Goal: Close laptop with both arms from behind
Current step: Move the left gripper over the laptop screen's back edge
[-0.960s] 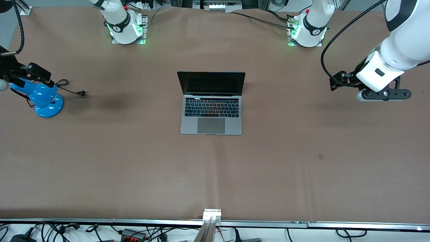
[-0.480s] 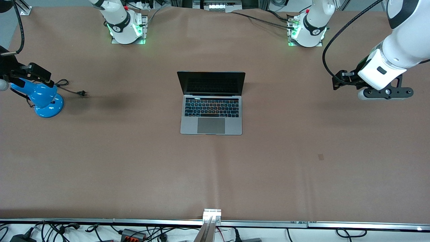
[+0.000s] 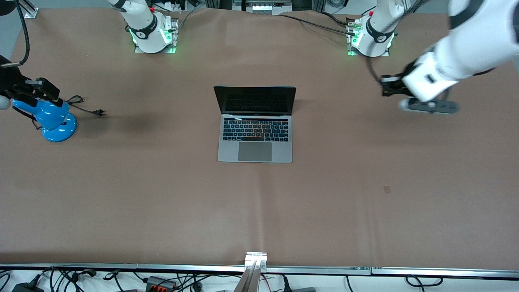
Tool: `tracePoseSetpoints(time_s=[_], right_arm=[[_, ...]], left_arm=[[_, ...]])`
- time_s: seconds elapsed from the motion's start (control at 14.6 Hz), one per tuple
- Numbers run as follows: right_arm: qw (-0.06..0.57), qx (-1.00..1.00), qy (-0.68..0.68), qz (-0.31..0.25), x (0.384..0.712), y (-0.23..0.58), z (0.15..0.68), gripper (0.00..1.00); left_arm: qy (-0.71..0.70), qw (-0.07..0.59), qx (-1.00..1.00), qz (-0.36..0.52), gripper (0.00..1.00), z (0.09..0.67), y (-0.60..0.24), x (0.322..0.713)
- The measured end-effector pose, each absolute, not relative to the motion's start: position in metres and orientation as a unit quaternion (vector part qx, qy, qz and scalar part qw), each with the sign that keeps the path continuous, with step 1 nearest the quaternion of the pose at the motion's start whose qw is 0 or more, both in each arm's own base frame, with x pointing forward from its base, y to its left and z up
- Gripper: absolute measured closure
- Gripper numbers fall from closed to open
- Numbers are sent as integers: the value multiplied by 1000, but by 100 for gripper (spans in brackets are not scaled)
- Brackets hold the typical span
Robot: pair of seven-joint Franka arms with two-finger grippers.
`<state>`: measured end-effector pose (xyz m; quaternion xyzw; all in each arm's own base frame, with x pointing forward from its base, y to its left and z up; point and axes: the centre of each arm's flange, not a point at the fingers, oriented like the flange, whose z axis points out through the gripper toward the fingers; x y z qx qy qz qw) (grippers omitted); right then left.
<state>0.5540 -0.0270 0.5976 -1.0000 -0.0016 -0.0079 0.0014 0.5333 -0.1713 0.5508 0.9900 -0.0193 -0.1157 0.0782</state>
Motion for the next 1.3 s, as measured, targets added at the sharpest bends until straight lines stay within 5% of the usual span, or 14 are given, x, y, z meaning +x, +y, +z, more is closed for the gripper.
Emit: tracePoseSetpoints(time_s=[0.41,0.96,1.3], right_arm=[[3,-1000,0,14,550,-26,592,99],[68,-989,-5,132,534,-5,558,99],[95,-974,-46,201,533,50,521,99]], left_arm=[[-115,74,974,-182,99,444,-348,474],[-150,72,966,-196,99,377,-393,373],[-150,65,968,-191,99,372,-388,362]])
